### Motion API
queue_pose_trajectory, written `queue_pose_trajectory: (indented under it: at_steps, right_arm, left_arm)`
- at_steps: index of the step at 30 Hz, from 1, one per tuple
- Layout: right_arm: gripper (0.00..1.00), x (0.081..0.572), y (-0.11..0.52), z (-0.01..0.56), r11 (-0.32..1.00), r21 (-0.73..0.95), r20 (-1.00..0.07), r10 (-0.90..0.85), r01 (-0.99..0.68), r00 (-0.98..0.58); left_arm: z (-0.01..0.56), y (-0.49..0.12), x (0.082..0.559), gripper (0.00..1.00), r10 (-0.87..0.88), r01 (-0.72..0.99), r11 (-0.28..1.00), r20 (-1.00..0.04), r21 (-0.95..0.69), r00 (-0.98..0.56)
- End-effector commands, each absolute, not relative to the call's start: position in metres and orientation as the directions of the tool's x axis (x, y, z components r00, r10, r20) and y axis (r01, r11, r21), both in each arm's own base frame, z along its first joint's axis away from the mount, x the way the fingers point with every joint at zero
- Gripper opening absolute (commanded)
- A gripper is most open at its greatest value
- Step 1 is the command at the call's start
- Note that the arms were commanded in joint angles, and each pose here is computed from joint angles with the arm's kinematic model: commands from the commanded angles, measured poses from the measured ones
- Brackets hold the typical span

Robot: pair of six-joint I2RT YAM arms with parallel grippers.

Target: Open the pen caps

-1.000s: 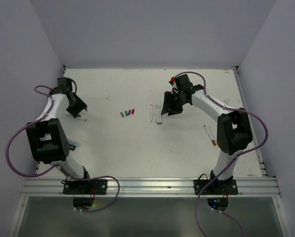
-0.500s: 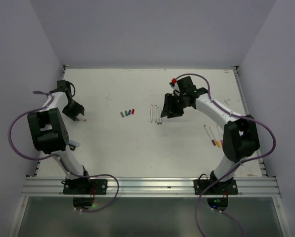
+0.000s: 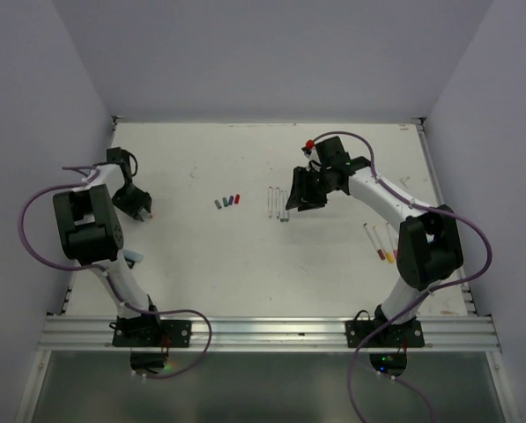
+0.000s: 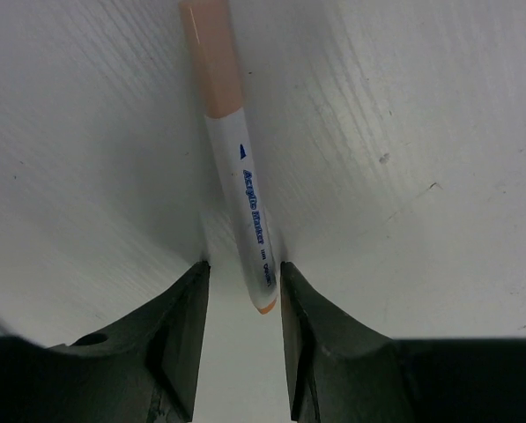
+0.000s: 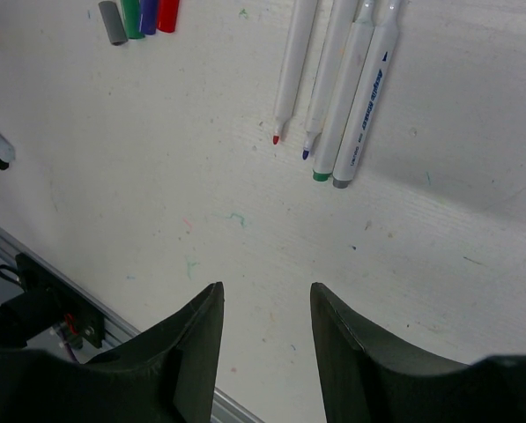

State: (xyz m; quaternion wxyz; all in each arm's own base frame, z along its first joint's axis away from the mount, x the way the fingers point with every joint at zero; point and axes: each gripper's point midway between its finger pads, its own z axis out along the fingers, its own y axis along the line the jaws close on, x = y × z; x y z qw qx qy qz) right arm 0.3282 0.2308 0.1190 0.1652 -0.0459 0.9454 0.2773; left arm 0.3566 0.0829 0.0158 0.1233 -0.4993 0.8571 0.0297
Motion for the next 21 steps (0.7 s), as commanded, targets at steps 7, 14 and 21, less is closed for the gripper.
queue_pose_trajectory:
  at_steps: [7,14,21]
  right_arm:
    - [0.48,0.332,0.232,0.145,0.831,0.513,-0.404,0.013,-0.215,-0.914]
    - [0.48,0.326,0.236,0.153,0.833,0.508,-0.396,0.0,-0.219,-0.918]
    - [0.48,0.297,0.285,0.184,0.695,0.655,-0.36,-0.056,-0.296,-0.931]
  left_arm:
    - [0.017,0.104,0.361,0.22,-0.84,-0.882,0.472,-0.303,0.003,-0.45]
    - [0.029,0.085,0.37,0.0,-0.839,-0.85,0.517,-0.253,-0.097,-0.482]
    - [0.126,-0.019,0.418,0.0,-0.804,-0.63,0.578,-0.227,-0.519,-0.55]
